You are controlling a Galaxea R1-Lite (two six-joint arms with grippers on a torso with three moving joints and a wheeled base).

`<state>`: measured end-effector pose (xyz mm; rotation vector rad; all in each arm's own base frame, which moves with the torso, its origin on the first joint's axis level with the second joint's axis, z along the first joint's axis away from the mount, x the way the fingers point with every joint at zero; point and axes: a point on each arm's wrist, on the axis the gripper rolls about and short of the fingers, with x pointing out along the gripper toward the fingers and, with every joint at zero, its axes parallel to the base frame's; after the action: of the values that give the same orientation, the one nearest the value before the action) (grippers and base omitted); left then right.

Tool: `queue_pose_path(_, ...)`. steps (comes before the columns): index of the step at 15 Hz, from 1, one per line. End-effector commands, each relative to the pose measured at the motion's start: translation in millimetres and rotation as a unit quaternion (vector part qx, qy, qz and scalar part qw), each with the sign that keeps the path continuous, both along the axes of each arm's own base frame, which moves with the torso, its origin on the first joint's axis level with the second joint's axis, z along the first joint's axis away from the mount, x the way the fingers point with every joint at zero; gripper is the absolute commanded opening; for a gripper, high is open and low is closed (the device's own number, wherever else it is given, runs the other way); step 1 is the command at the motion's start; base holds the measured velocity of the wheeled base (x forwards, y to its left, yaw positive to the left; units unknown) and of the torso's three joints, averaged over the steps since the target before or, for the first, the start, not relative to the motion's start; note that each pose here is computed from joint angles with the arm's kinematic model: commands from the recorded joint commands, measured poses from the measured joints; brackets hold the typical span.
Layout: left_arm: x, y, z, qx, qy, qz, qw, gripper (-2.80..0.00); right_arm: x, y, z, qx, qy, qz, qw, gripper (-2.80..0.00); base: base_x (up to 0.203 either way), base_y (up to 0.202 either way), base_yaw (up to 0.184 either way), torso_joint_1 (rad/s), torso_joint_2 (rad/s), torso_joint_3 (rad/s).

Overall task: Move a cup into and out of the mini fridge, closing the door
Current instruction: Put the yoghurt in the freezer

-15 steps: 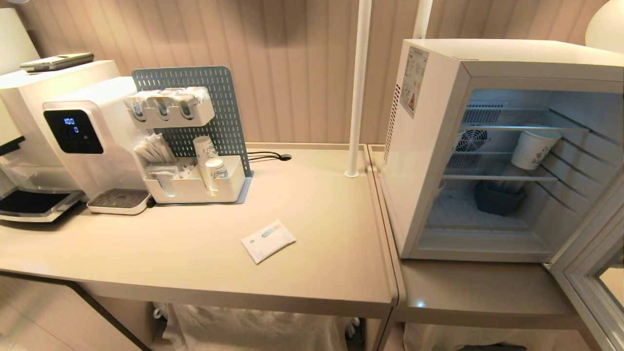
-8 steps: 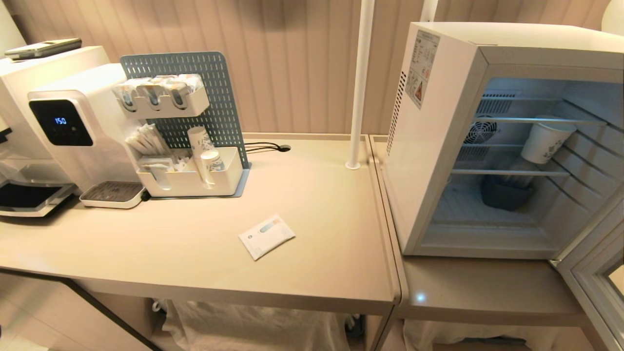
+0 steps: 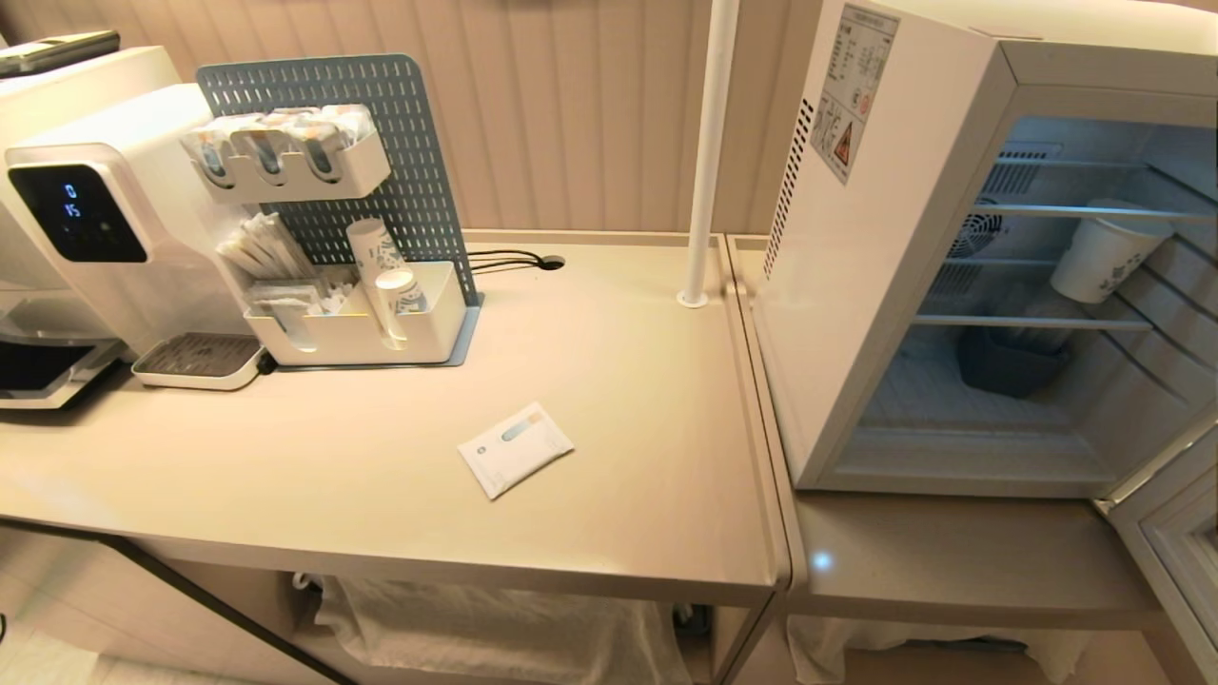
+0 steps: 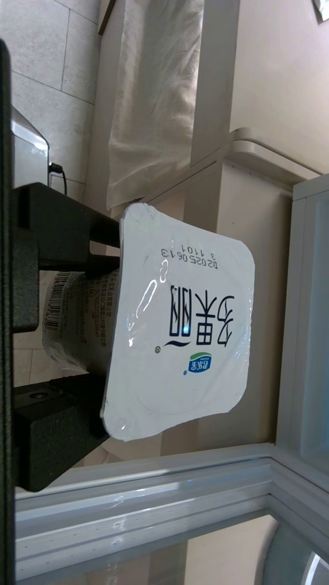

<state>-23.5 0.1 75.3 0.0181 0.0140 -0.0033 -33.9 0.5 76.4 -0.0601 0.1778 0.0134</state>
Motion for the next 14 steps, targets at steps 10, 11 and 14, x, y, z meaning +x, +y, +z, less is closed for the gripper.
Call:
queue_pose_path(10,0.1,0.0,-0.2,-0.001,-0.001,-0.001,1.0,-2.8,-0.2,-0.1,0.0,0.009,0.001,-0.006,1.0,-2.8,0.051,0.0,0.0,0.005,0.0,0.0)
queue_pose_path(11,0.1,0.0,-0.2,-0.001,-0.001,-0.001,1.0,-2.8,-0.2,-0.2,-0.2,0.024,0.001,-0.01,1.0,-2.8,0.0,0.0,0.0,0.0,0.0,0.0)
queue_pose_path(14,0.1,0.0,-0.2,-0.001,-0.001,0.0,1.0,-2.8,-0.7,-0.4,5.6,0.025,-0.004,-0.015,1.0,-2.8,0.0,0.0,0.0,0.0,0.0,0.0)
